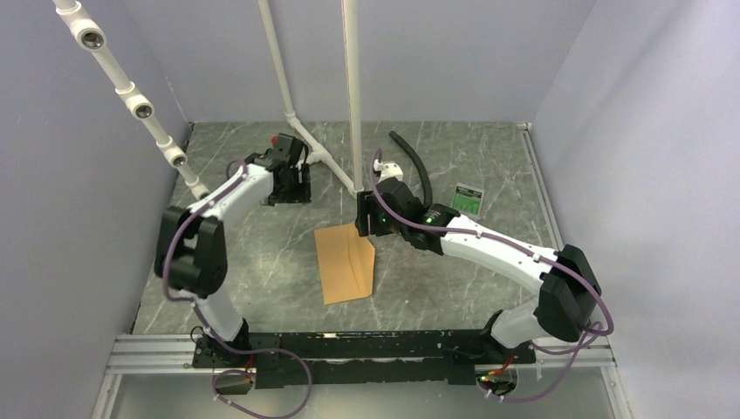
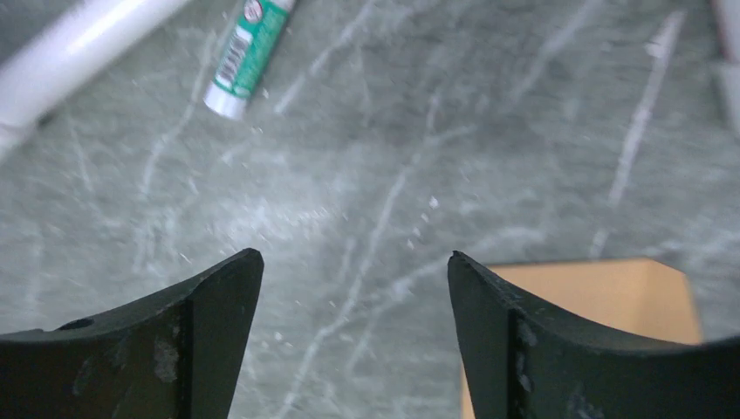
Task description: Place the letter into the envelope and seal it
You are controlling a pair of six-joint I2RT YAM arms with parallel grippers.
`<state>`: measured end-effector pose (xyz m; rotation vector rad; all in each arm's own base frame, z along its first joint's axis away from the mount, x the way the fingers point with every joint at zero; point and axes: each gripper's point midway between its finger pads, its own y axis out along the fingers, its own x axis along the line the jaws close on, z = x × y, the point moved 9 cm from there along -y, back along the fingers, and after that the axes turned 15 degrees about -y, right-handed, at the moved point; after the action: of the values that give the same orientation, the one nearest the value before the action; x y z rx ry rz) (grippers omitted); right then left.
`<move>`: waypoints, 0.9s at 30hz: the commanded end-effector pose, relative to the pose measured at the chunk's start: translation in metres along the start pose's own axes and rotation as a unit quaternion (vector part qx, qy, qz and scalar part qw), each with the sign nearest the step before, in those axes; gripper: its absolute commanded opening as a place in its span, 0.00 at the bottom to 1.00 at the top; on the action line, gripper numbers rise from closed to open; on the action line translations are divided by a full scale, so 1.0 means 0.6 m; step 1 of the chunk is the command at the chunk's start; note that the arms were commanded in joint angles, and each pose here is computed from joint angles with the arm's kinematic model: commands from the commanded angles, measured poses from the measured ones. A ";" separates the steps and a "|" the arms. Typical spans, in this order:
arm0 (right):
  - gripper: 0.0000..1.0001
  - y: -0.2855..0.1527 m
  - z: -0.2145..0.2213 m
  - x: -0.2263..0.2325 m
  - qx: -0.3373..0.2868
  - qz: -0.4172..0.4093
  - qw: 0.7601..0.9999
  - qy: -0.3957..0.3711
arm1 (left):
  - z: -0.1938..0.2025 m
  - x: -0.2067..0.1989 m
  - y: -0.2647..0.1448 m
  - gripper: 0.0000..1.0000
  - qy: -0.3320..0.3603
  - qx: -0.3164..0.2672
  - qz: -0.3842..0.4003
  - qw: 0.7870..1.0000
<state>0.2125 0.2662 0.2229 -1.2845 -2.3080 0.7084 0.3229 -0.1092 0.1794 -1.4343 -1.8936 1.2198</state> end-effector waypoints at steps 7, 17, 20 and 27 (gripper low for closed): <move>0.63 -0.020 0.010 -0.048 0.001 -0.012 1.000 -0.026 | -0.071 0.018 0.116 0.78 0.098 0.000 -0.123 0.988; 0.63 -0.003 0.025 -0.079 0.025 0.006 1.000 0.006 | -0.096 0.041 0.171 0.83 0.069 0.046 -0.078 0.993; 0.63 0.006 0.022 -0.086 0.033 0.011 0.999 0.014 | -0.102 0.049 0.182 0.79 0.066 0.059 -0.061 0.994; 0.63 -0.001 0.006 -0.083 0.000 -0.016 1.000 0.008 | -0.086 0.054 0.196 0.52 0.044 0.102 -0.021 0.994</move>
<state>0.2313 0.2167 0.1906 -1.2694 -2.1966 0.8224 0.4114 -0.0448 0.1080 -1.2584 -1.7607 1.1727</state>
